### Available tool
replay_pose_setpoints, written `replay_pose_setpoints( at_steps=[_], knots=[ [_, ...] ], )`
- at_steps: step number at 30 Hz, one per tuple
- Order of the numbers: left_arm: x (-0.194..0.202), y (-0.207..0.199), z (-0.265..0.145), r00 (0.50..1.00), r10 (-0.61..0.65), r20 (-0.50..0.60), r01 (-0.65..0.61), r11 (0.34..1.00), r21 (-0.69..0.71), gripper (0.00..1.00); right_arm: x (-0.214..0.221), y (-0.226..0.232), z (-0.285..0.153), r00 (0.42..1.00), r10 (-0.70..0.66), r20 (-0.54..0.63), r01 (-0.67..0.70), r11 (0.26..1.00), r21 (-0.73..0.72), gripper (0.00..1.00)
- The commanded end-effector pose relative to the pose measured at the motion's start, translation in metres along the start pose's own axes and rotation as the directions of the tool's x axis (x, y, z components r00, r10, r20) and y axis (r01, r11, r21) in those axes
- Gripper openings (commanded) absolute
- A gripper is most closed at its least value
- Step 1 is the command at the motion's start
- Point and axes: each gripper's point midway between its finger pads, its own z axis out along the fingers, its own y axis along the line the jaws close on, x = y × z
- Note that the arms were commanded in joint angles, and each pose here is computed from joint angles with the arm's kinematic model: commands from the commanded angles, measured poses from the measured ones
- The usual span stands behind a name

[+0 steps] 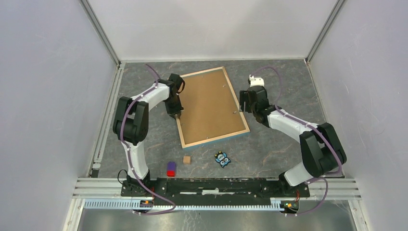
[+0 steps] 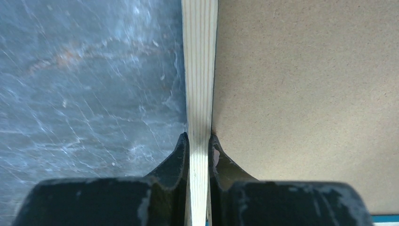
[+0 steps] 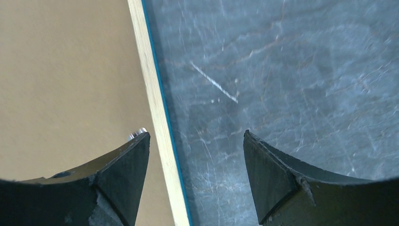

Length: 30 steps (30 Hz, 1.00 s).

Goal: Put the photo into the frame

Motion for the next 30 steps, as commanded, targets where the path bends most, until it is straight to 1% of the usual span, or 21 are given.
replay_pose_setpoints(
  at_steps=[1, 2, 4, 5, 7, 9, 11, 15, 25, 28, 30],
  knots=[
    [-0.027, 0.015, -0.007, 0.994, 0.105, 0.04, -0.101, 0.991, -0.09, 0.02, 0.028, -0.003, 0.001, 0.995, -0.009, -0.095, 0.009, 1.0, 0.007, 0.78],
    [-0.026, 0.01, -0.004, 0.995, 0.095, 0.015, -0.094, 0.994, -0.062, 0.02, 0.029, 0.0, 0.0, 0.994, 0.033, -0.103, -0.033, 0.999, 0.005, 0.77],
    [-0.014, -0.005, 0.007, 0.995, 0.054, -0.087, -0.049, 0.997, 0.056, 0.02, 0.032, 0.005, 0.0, 0.988, 0.109, -0.114, -0.109, 0.994, 0.004, 0.76],
    [-0.012, -0.005, 0.012, 0.993, 0.044, -0.108, -0.038, 0.998, 0.059, 0.02, 0.036, 0.008, 0.001, 0.984, 0.133, -0.116, -0.134, 0.991, -0.001, 0.76],
    [-0.017, 0.005, 0.02, 0.995, 0.052, -0.088, -0.052, 0.999, 0.0, 0.02, 0.043, 0.012, 0.004, 0.979, 0.161, -0.123, -0.162, 0.987, -0.004, 0.75],
    [-0.021, 0.012, 0.023, 0.995, 0.061, -0.074, -0.064, 0.997, -0.037, 0.02, 0.04, 0.014, 0.01, 0.976, 0.201, -0.086, -0.202, 0.979, 0.0, 0.75],
    [-0.02, 0.011, 0.024, 0.995, 0.06, -0.073, -0.062, 0.998, -0.028, 0.02, 0.044, 0.018, 0.015, 0.977, 0.198, -0.077, -0.199, 0.98, -0.006, 0.75],
    [-0.015, 0.009, 0.025, 0.996, 0.054, -0.074, -0.055, 0.998, -0.012, 0.02, 0.055, 0.016, 0.027, 0.978, 0.173, -0.113, -0.17, 0.985, 0.035, 0.75],
    [-0.016, 0.002, 0.02, 0.996, 0.043, -0.073, -0.042, 0.999, 0.023, 0.02, 0.064, 0.029, 0.049, 0.961, 0.227, -0.16, -0.22, 0.974, 0.06, 0.75],
    [-0.014, -0.003, 0.021, 0.995, 0.043, -0.092, -0.039, 0.998, 0.051, 0.02, 0.064, 0.036, 0.05, 0.96, 0.215, -0.178, -0.208, 0.976, 0.055, 0.75],
    [-0.012, -0.005, 0.021, 0.994, 0.043, -0.099, -0.037, 0.998, 0.057, 0.02, 0.059, 0.035, 0.041, 0.966, 0.215, -0.147, -0.208, 0.976, 0.061, 0.75]
  ],
)
